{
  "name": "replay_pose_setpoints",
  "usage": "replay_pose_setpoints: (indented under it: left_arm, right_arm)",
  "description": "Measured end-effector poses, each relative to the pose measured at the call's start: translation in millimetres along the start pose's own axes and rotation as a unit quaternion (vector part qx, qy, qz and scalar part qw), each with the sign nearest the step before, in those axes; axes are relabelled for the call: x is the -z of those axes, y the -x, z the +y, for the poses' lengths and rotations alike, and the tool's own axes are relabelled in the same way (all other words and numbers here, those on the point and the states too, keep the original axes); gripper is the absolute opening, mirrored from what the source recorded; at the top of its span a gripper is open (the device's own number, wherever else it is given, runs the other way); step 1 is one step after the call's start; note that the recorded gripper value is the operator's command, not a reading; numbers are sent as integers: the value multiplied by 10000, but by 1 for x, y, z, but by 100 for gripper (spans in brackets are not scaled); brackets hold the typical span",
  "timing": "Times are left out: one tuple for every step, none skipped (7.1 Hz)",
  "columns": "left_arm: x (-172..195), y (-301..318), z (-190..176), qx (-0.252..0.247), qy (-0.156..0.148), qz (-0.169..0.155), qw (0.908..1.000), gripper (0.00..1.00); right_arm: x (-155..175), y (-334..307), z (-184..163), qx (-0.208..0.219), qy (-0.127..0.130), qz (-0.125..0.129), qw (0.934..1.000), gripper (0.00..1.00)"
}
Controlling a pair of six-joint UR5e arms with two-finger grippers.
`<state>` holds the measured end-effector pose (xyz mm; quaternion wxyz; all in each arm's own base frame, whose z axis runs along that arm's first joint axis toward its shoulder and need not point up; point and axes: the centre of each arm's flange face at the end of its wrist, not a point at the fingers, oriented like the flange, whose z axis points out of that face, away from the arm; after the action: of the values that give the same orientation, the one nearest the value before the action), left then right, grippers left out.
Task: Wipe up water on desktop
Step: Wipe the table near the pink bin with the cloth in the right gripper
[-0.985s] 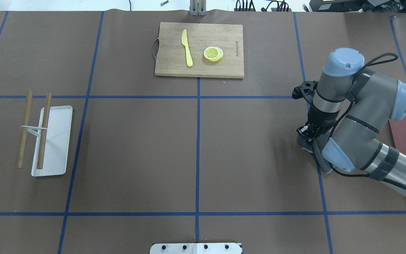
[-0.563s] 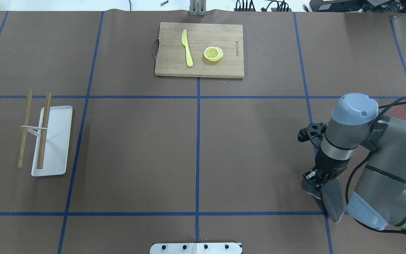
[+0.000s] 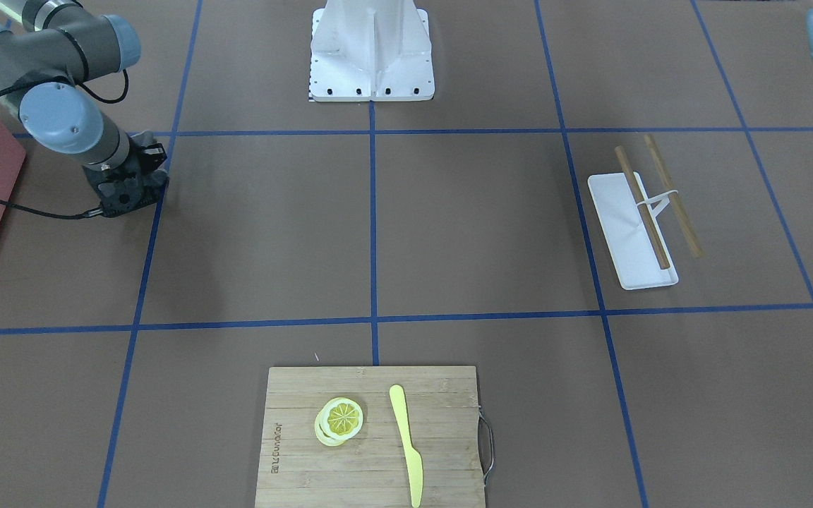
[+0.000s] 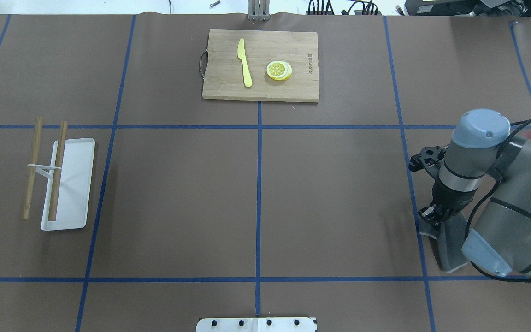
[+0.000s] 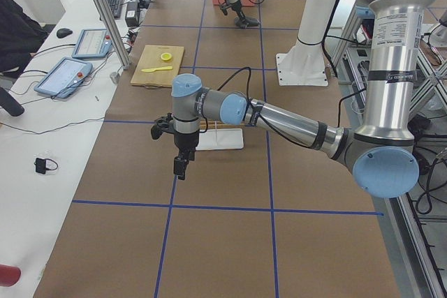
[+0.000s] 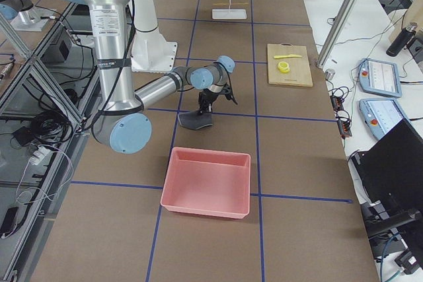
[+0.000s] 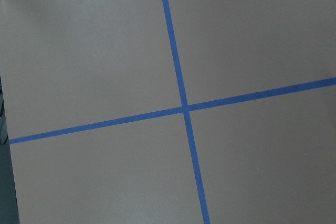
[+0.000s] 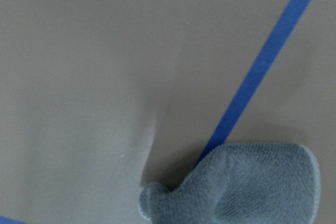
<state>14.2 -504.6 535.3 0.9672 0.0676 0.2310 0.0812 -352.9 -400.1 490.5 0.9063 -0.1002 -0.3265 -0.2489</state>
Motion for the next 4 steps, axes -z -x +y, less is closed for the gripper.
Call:
replay_pose_setpoints:
  left_arm:
    - [0,0,0,-2,-4,2,10000,98]
    - [0,0,0,3,-5,1,10000,98]
    - [1,0,0,10,-12,1,10000,98]
    - [2,-1,0,15,-20,5,10000,98]
  right_arm:
    - [4,-29,-14,22,-36,42,10000,0]
    - [12,-52,-32,4,-97,54,9999,0]
    - [22,-67,-53,-37,-169,55,9998,0]
    - [34,-79,-74,-81,-251,59,9996,0]
